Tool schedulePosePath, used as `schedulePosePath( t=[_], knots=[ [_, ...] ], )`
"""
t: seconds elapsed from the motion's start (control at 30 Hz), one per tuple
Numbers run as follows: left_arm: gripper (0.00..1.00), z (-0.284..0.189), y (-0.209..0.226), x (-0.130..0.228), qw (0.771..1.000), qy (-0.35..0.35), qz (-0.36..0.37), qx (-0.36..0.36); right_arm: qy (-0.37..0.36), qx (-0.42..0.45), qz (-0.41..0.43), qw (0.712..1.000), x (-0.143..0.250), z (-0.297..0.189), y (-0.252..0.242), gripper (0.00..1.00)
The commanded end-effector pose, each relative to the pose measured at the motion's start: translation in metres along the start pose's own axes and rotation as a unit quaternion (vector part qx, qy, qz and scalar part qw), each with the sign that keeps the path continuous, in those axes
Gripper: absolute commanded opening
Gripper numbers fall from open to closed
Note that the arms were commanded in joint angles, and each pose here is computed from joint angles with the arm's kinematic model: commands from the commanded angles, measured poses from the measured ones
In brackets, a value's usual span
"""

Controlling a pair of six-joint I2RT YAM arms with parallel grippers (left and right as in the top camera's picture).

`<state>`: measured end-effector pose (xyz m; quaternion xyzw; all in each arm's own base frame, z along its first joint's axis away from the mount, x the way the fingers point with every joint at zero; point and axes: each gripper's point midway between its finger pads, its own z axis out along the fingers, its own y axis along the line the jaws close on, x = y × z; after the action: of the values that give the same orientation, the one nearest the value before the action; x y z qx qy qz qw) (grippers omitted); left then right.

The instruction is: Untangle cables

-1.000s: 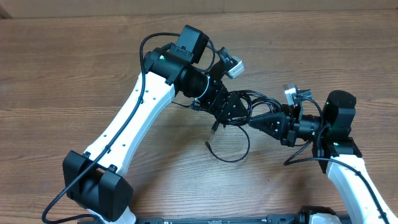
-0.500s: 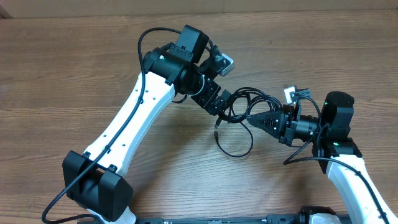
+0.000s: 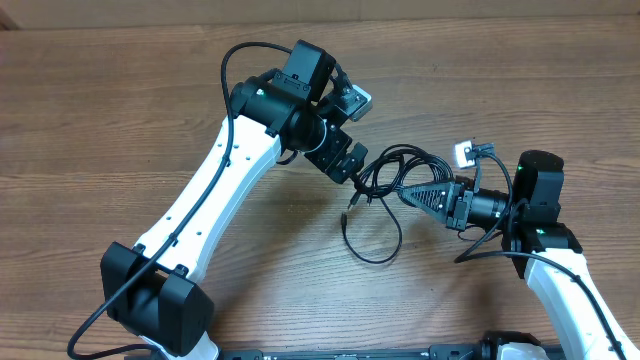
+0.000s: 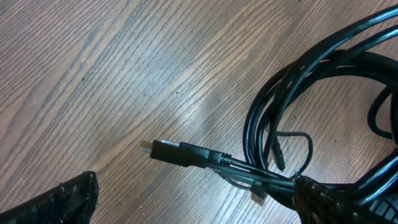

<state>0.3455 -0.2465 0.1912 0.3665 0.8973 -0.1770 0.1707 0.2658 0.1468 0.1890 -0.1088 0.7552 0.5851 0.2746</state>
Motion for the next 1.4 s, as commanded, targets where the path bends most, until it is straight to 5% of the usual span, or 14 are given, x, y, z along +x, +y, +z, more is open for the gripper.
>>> schedulePosePath(
  t=[0.0,0.4,1.37],
  knots=[
    [1.00,-0.005,0.000,-0.004,1.000,-0.008,0.009,-0.005,-0.002,-0.005,0.058,0.998,-0.005,0.000,0.005,0.04],
    [1.00,-0.005,0.000,-0.004,1.000,-0.008,0.009,-0.005,-0.059,0.023,0.184,0.981,-0.034,-0.002,-0.002,0.04],
    [1.00,-0.005,0.000,-0.004,1.000,-0.008,0.009,-0.005,-0.191,0.003,0.337,0.922,-0.094,-0.015,0.001,0.04]
  ],
)
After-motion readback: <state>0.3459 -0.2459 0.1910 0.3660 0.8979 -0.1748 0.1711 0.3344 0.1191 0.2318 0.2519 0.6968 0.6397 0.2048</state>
